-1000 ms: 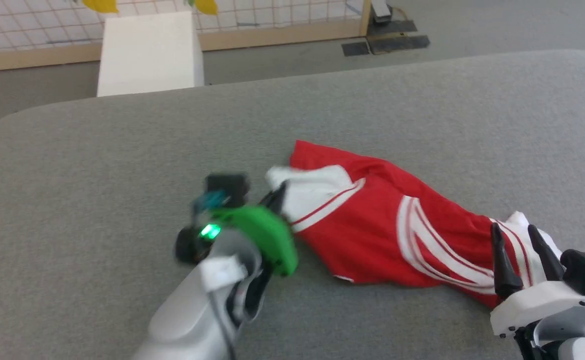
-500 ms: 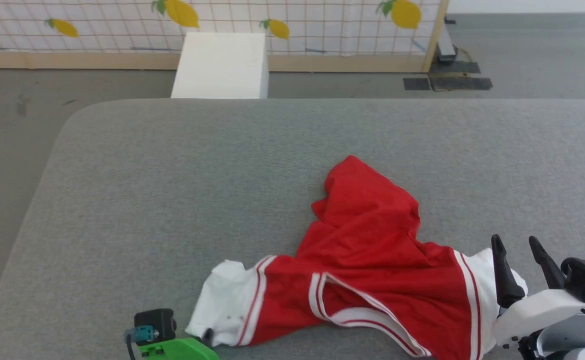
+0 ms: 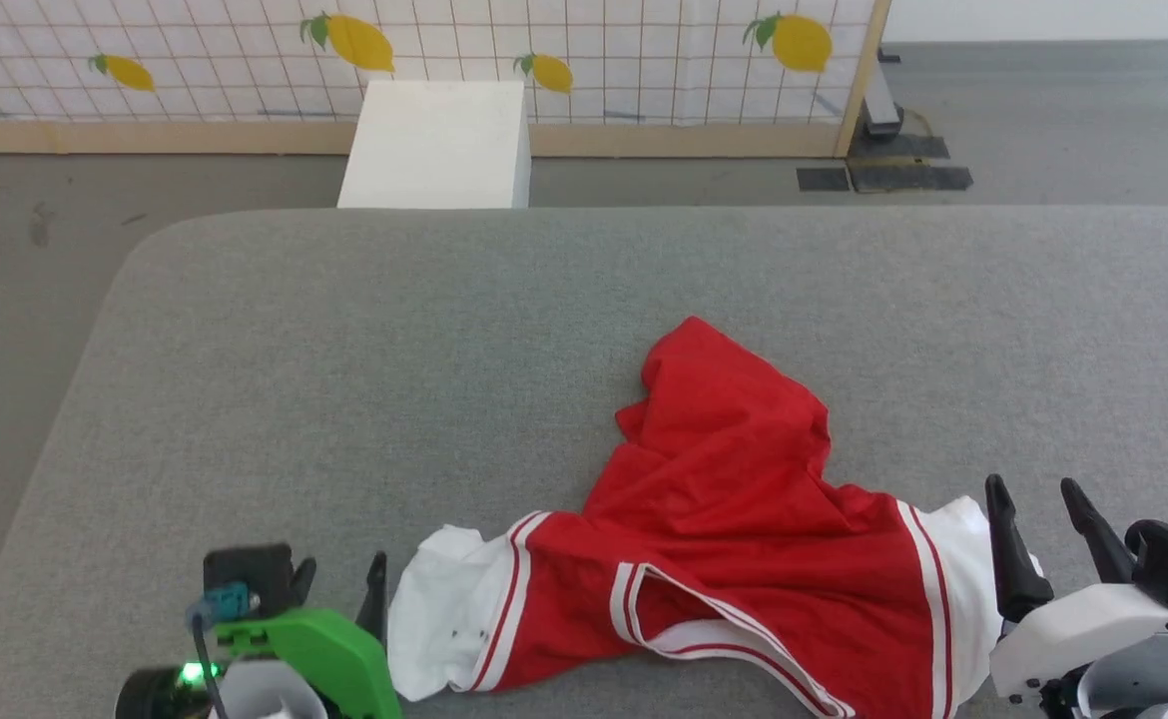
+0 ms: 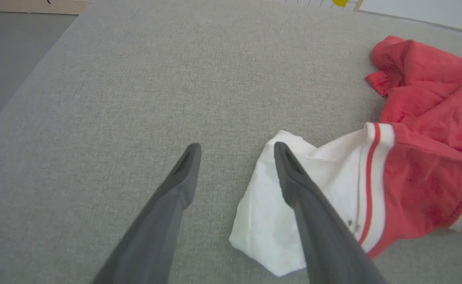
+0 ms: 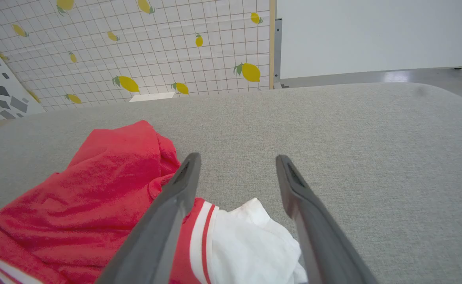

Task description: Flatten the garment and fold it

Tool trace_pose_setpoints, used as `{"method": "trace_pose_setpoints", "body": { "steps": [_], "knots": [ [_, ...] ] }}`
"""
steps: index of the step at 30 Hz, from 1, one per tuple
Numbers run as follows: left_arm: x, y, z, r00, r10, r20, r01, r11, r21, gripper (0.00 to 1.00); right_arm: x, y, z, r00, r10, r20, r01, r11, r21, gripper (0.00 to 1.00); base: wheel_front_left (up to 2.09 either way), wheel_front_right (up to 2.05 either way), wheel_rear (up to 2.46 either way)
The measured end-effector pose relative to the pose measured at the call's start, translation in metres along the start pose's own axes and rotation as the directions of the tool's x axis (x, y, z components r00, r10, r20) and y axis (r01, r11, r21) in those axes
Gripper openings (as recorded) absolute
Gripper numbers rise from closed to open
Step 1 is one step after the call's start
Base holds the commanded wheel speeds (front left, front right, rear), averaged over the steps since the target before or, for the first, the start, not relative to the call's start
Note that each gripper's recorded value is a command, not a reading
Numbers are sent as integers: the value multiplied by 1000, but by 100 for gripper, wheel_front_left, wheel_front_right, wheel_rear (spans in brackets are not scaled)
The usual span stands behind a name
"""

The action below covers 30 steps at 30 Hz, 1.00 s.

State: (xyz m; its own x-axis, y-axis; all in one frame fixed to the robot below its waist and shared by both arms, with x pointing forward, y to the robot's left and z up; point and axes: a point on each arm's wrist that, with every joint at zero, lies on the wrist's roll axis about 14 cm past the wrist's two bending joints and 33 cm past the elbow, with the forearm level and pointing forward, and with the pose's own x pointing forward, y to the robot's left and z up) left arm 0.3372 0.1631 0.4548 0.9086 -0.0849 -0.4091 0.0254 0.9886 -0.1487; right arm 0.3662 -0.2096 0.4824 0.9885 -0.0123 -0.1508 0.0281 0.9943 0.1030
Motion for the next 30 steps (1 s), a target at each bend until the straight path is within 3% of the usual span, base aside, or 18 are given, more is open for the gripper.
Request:
{"method": "trace_pose_setpoints", "body": {
  "steps": [10, 19, 20, 21, 22, 27, 30],
  "knots": [
    [57, -11, -26, 973, -73, -218, 101, 988, 118, 100, 6, -11, -8, 999, -34, -26, 34, 999, 8, 100, 0, 0, 0],
    [66, -25, -75, 852, -103, -514, 201, 970, 138, 100, -1, -33, -19, 993, -103, -54, 104, 994, 21, 100, 0, 0, 0],
    [67, -25, -76, 845, -100, -525, 204, 968, 143, 66, -1, -34, -20, 992, -107, -60, 109, 994, 20, 100, 0, 0, 0],
    [67, -25, -76, 839, -101, -535, 210, 967, 145, 23, -2, -36, -23, 991, -111, -70, 113, 993, 20, 100, 0, 0, 0],
    [68, -26, -76, 838, -104, -535, 213, 966, 146, 0, -3, -36, -25, 991, -113, -79, 114, 993, 15, 100, 0, 0, 0],
    [73, -30, -66, 881, -108, -460, 194, 971, 142, 0, -3, -37, -34, 985, -116, -128, 113, 993, -30, 100, 0, 0, 0],
    [72, -29, -63, 911, -95, -400, 147, 984, 101, 0, -8, -44, -64, 950, -139, -279, 131, 990, -48, 100, 0, 0, 0]
  ]
}}
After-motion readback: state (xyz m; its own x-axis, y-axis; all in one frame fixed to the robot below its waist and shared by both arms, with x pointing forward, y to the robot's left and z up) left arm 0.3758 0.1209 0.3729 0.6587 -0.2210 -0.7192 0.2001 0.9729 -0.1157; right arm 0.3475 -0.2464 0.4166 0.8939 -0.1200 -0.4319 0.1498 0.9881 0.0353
